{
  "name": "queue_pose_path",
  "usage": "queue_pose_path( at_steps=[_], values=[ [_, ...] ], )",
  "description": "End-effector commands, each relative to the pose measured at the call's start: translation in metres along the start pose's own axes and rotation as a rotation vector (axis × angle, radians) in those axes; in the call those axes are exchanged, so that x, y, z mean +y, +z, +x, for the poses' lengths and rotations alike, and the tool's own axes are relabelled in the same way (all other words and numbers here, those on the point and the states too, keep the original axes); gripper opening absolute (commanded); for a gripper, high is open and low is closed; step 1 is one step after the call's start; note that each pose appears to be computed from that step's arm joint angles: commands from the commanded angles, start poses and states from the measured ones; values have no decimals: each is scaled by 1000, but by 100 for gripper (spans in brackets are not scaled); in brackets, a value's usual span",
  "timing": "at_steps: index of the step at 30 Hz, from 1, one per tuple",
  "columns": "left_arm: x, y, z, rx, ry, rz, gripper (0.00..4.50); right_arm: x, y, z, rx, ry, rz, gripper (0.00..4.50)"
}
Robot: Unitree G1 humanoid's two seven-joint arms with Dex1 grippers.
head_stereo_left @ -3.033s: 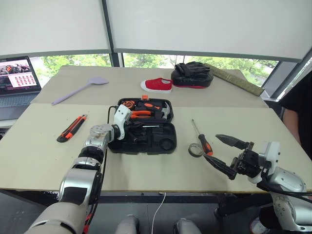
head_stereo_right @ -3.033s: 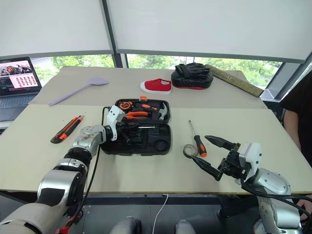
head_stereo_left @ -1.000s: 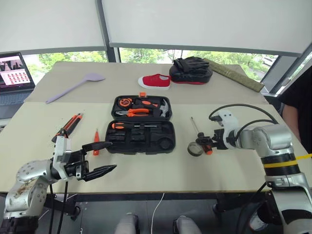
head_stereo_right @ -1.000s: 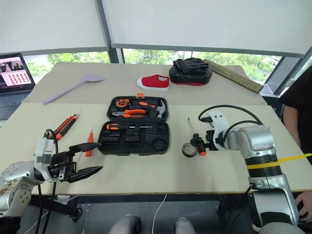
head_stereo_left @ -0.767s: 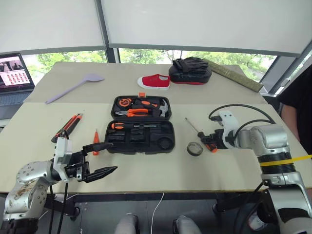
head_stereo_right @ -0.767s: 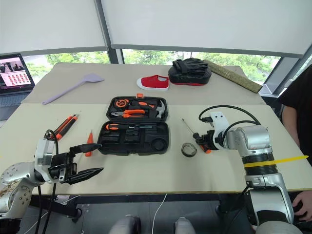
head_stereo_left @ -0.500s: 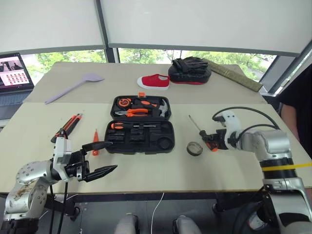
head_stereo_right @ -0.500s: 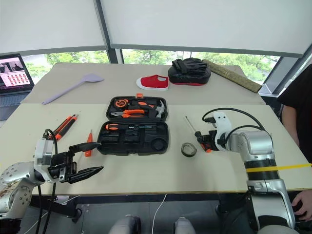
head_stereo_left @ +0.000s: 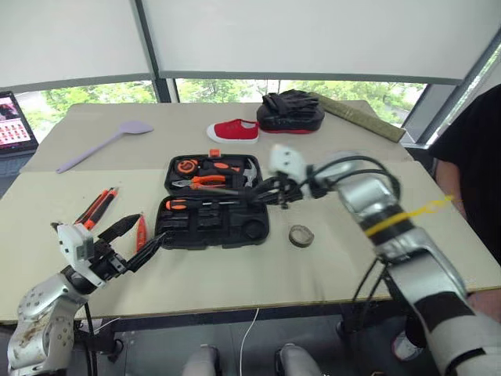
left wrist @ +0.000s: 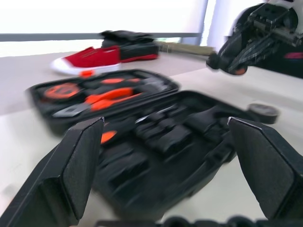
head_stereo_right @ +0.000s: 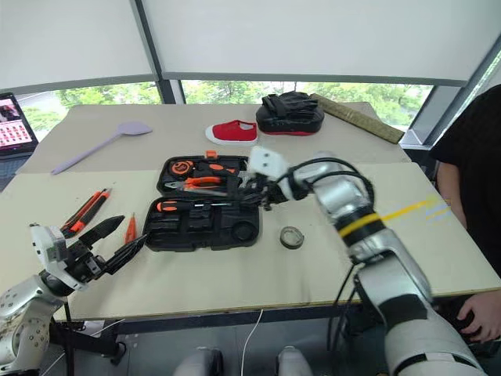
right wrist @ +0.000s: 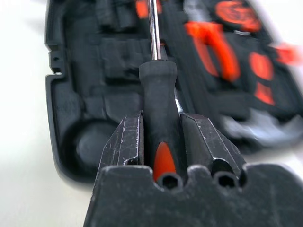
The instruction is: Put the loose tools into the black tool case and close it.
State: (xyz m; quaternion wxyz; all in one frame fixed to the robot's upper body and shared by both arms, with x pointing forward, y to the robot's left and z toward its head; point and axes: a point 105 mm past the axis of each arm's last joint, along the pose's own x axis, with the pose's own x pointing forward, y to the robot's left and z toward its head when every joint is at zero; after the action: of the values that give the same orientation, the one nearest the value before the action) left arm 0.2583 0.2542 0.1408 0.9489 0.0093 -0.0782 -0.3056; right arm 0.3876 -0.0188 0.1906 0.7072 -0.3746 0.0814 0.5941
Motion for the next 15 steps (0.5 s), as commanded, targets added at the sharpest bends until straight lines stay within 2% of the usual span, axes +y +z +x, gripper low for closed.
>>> queue_pose_path(
  at_steps=[1,8,15],
  values=[
    [-2,9,-7,-27,11,47,450,-16,7,11,67,-41,-63,94],
    [-7,5,-12,-11,4,35,450,-18,-3,31,190,-24,-139,94],
    [-8,6,-14,-9,5,43,450,-17,-16,33,208,-23,-132,94]
  ],
)
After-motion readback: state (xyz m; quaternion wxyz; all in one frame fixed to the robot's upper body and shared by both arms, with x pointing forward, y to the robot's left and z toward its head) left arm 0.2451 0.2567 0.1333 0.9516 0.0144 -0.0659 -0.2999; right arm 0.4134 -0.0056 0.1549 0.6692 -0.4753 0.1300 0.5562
